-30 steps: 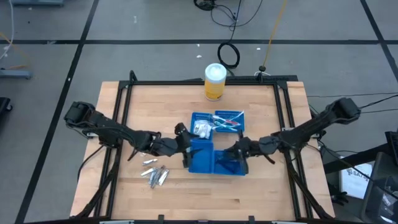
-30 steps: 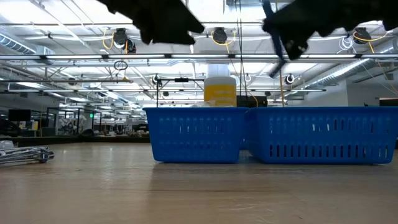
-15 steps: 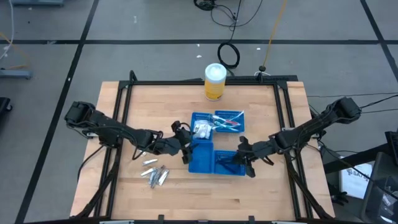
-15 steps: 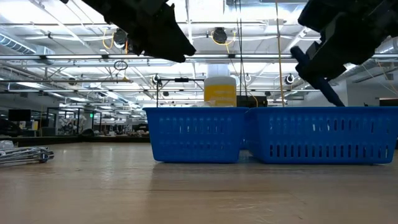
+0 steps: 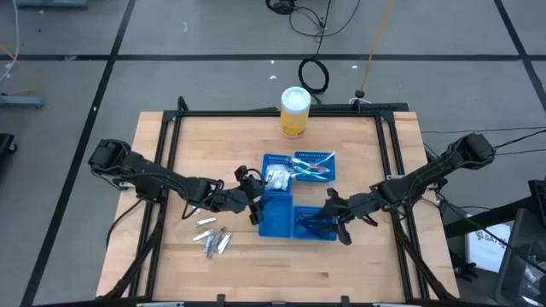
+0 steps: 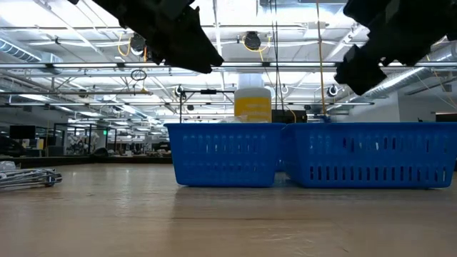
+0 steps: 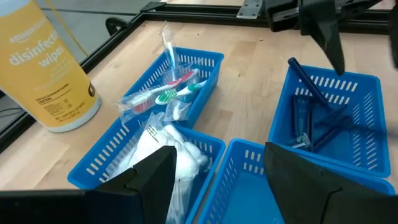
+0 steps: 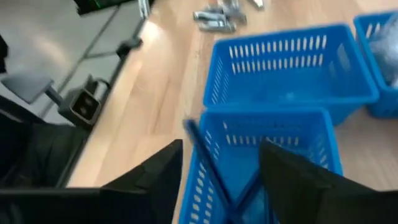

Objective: Pick & Place Travel size toiletries
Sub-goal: Put the silver nail cutter into the bottom left blue bin

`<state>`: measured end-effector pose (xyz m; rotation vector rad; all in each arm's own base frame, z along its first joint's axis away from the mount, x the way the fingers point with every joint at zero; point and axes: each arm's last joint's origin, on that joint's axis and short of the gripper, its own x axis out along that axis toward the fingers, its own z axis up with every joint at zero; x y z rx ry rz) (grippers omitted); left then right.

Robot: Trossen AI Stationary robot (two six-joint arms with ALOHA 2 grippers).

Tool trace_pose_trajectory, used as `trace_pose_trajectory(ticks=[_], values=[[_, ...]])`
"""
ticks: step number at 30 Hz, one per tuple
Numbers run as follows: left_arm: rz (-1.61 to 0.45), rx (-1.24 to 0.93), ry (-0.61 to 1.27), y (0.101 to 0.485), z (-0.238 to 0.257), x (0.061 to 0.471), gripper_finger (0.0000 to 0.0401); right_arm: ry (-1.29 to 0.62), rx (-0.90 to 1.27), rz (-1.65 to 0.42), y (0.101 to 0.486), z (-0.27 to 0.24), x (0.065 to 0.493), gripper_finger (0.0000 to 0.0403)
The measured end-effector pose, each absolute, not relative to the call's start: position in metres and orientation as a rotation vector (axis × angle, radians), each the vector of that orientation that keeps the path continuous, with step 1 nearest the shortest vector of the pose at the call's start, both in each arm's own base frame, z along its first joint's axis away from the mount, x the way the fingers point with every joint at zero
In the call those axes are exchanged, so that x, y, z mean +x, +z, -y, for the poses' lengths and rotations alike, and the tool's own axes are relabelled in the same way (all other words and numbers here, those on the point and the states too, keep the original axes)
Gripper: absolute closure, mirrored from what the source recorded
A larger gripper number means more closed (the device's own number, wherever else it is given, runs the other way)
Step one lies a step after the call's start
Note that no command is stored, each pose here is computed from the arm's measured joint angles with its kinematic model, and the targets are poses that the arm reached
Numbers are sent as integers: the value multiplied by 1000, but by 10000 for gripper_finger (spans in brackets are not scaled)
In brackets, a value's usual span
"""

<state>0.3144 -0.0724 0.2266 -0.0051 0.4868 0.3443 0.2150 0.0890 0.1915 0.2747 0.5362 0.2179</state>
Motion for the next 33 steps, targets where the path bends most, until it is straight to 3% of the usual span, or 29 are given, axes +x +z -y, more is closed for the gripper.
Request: trace_pose_trajectory(ticks=[9, 15, 23, 27, 33], values=[[-508, -4, 327, 225, 73, 314, 164, 280, 207, -342, 208, -92, 221, 171], [-804, -143, 273, 204, 78, 293, 164, 307, 116, -240, 216, -93, 223, 179], [-1174, -731, 771, 183, 78, 246, 164, 282, -242, -22, 232, -83, 229, 179], [-1174, -954, 999, 182, 85, 234, 164, 214, -322, 42, 242, -69, 229, 184], [-1145, -1036, 1348, 182, 87, 212, 164, 89, -334, 73, 254, -55, 224, 188]])
